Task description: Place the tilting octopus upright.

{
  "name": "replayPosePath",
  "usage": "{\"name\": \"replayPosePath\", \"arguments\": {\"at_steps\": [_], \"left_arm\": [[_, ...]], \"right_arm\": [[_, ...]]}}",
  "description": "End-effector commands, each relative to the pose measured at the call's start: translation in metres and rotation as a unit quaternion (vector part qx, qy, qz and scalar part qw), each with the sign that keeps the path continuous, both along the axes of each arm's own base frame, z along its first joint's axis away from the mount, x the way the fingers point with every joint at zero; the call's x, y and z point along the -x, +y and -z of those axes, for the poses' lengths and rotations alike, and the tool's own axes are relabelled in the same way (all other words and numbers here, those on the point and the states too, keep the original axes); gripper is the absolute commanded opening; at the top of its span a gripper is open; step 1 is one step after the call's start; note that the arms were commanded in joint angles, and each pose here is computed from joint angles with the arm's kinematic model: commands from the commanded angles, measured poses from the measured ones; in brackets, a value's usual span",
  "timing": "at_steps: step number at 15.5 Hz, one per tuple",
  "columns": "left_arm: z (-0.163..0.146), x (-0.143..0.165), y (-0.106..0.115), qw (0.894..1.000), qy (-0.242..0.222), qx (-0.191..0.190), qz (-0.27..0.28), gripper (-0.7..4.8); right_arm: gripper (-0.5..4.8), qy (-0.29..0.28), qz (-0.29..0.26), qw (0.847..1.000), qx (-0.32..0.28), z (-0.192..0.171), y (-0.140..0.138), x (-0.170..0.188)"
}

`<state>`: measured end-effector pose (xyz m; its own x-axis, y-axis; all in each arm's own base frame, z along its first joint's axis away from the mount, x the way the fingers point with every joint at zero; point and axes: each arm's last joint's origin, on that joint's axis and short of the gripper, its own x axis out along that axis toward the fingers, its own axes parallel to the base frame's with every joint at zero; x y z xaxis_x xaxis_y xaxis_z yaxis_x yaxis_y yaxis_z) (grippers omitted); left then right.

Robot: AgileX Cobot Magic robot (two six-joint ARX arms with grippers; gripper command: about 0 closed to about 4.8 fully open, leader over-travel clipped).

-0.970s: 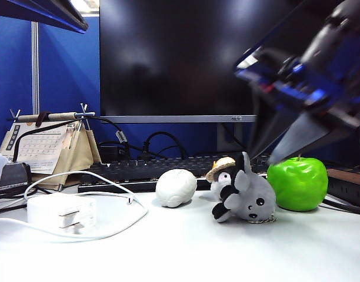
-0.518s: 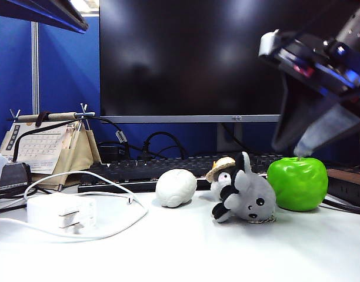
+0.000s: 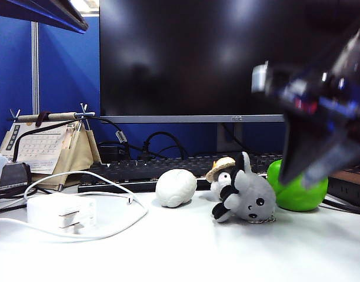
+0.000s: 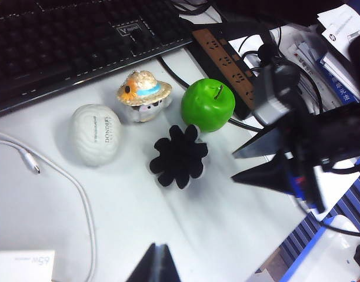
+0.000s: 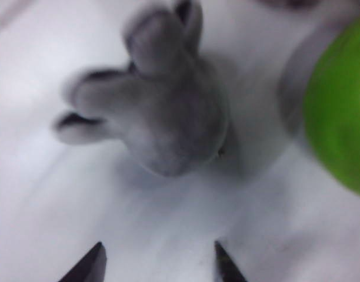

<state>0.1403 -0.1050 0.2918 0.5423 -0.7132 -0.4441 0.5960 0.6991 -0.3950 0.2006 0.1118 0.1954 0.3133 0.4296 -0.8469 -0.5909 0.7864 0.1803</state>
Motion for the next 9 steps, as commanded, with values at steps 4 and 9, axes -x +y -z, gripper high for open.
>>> {"name": "replayPosePath", "arguments": {"at_steps": [4,9], "left_arm": [[-0.002,0.0,0.0,1.0,-0.006,0.003,0.0,-0.02],[-0.002,0.0,0.0,1.0,-0.006,0.004,0.0,-0.02]], "right_arm": [[2.33,-0.005,-0.015,1.0,-0.026,0.008,0.008,-0.011],[2.29,-0.016,-0.015,0.999,-0.033,0.019,0.014,-0.023]]}}
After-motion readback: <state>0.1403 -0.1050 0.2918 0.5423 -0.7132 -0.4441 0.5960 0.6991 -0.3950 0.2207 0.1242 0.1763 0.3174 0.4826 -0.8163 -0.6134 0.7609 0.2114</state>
